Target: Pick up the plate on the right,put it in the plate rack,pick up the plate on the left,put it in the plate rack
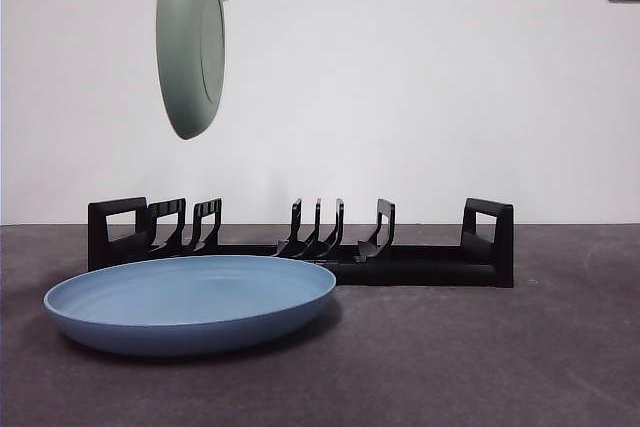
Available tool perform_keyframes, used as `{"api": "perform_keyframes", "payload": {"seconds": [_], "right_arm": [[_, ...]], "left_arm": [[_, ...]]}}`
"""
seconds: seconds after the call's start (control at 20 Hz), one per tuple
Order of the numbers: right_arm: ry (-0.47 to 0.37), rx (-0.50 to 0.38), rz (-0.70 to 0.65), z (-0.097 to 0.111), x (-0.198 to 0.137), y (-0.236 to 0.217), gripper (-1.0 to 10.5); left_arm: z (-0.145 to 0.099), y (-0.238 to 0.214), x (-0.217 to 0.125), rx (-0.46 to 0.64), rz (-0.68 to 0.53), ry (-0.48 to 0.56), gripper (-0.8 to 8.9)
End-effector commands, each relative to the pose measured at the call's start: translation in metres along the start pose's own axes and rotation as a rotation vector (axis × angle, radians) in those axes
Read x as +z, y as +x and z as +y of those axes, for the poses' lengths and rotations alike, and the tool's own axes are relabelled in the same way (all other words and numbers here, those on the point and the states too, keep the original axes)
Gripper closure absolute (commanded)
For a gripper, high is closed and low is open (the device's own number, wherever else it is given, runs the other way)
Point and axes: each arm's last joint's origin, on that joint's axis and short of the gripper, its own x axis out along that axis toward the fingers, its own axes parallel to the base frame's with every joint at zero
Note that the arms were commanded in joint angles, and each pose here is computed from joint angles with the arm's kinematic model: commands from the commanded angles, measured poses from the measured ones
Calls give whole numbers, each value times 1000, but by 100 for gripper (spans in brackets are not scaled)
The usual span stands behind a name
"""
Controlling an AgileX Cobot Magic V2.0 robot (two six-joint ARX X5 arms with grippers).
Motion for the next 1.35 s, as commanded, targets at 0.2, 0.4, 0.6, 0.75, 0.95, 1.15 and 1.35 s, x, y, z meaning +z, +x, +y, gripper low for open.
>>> {"api": "perform_keyframes", "payload": {"seconds": [0.2, 0.4, 0.6, 0.75, 0.95, 1.15, 1.35], "right_arm": [[-7, -2, 1, 0, 0, 2, 728], [-6, -2, 1, -1, 0, 2, 728], [-6, -3, 2, -1, 0, 2, 728], [-7, -3, 1, -1, 0, 2, 728], [-7, -3, 1, -1, 0, 2, 729], [-6, -3, 6, -1, 0, 4, 729], [-4, -3, 16, -1, -1, 7, 729]], "left_arm": [[27, 9, -6, -27, 10, -98, 822], [42, 22, -18, -12, 53, -133, 822], [54, 33, -28, 19, 91, -142, 822], [59, 39, -34, 21, 115, -160, 822], [63, 44, -41, 34, 147, -157, 822], [66, 47, -50, 81, 201, -147, 821], [64, 49, -56, 105, 258, -117, 813]]}}
